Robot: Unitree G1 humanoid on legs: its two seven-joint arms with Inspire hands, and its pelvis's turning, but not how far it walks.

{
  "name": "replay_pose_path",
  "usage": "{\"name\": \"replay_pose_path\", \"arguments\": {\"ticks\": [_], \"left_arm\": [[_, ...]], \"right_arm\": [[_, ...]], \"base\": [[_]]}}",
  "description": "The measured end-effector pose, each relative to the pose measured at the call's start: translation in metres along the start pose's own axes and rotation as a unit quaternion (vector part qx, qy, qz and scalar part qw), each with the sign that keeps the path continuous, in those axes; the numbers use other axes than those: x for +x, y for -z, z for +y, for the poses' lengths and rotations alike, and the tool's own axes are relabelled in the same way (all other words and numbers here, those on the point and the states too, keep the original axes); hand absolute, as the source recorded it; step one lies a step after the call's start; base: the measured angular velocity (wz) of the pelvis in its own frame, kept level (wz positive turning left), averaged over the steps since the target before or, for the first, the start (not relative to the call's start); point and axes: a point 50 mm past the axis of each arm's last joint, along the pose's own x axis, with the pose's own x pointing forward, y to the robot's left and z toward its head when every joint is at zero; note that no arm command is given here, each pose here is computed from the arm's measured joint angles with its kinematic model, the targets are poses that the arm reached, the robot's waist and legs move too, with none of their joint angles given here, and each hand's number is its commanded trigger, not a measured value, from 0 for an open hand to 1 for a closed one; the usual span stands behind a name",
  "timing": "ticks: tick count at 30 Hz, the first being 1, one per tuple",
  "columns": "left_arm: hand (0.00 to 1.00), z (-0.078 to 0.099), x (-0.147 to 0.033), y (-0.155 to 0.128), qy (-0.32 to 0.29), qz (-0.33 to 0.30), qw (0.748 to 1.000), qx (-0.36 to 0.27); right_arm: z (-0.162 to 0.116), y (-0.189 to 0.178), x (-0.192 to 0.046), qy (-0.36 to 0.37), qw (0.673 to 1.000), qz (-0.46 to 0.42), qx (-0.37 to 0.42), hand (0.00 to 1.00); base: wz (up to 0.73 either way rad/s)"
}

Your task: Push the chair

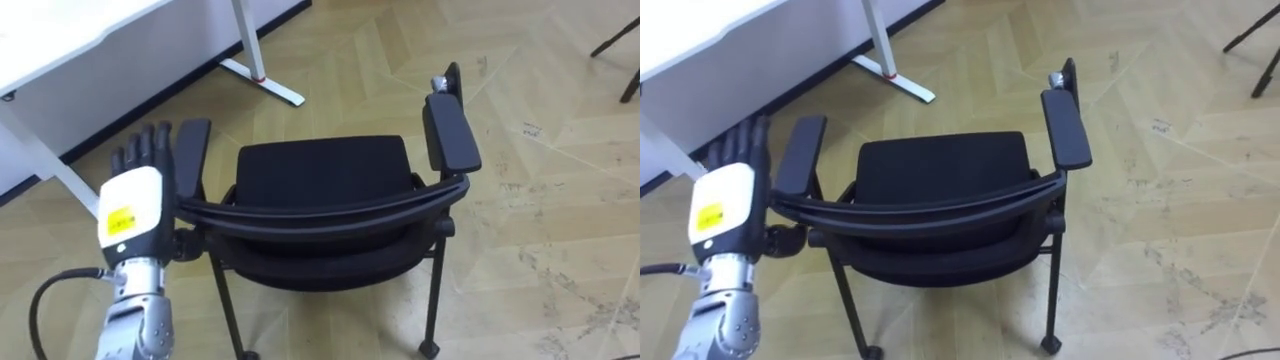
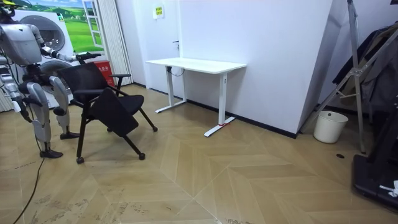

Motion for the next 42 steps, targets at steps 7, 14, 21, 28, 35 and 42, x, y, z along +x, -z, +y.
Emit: {"name": "replay_pose_path", "arguments": {"ticks": [7,14,21,28,35,42], "left_arm": [[0.00,0.003,0.002,-0.003,0.005,-0.013,1.000,0.013],[0.00,0.003,0.002,-0.003,0.010,-0.017,1.000,0.018],[0.00,-0.002,-0.001,-0.009,0.022,-0.037,0.999,0.029],[0.00,-0.007,-0.003,-0.014,0.045,-0.053,0.996,0.059],[0.00,-0.017,-0.009,-0.017,0.076,-0.068,0.990,0.095],[0.00,-0.034,-0.017,-0.010,0.120,-0.046,0.987,0.100]], "right_arm": [[0.004,-0.004,0.001,-0.003,1.000,-0.005,-0.008,0.00],[0.006,-0.005,0.001,-0.003,1.000,-0.003,-0.013,0.00],[0.007,-0.007,0.002,-0.006,1.000,-0.005,-0.030,0.00],[0.009,-0.009,0.002,-0.009,0.999,-0.008,-0.043,0.00],[0.009,-0.011,0.002,-0.009,0.999,-0.009,-0.041,0.00],[0.009,-0.009,0.002,-0.005,0.999,-0.003,-0.031,0.00]], "base": [[0.00],[0.00],[0.00],[-0.05],[-0.08],[-0.03]]}}
